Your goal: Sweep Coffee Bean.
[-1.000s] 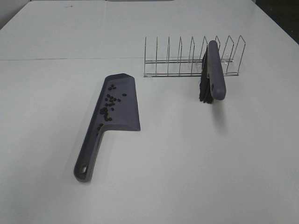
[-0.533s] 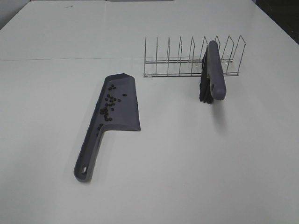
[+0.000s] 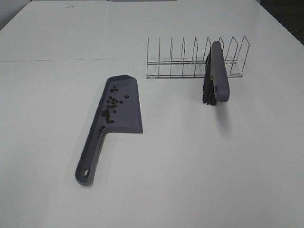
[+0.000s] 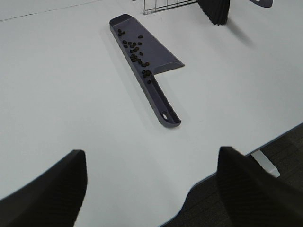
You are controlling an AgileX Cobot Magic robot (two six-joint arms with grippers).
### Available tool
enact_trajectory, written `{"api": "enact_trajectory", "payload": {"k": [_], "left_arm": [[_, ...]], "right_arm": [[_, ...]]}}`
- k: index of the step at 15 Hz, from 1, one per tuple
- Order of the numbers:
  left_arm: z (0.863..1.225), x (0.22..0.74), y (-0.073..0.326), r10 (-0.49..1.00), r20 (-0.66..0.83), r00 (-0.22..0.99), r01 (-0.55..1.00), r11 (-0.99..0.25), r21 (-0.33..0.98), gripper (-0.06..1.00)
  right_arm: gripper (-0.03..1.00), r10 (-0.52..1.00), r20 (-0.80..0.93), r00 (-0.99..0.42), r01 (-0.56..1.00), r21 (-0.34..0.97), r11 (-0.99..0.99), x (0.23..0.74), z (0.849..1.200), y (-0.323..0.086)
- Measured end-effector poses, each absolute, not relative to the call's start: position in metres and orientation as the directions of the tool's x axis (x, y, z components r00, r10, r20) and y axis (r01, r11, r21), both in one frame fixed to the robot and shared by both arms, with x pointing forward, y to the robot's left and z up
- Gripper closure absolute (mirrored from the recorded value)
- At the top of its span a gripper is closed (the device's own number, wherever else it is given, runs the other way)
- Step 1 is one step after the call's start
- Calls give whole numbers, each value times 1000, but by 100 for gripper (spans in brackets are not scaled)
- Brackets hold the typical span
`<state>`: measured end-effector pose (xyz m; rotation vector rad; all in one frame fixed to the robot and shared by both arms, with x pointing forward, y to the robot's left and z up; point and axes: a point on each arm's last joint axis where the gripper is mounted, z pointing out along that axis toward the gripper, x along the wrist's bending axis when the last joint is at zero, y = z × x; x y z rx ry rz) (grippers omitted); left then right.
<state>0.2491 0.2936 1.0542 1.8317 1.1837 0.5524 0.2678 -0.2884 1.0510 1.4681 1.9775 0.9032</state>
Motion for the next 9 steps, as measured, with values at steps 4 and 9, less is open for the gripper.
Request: {"api": "enact_trajectory", "payload": {"k": [4, 9], "left_arm": [[1054, 249, 294, 888, -81, 453, 505, -180, 844, 23], [1054, 249, 294, 888, -81, 453, 505, -180, 844, 23]], "right_arm": [[25, 959, -13, -283, 618, 762, 193, 268, 1051, -288], [25, 959, -13, -283, 617, 763, 193, 268, 1051, -288]]}}
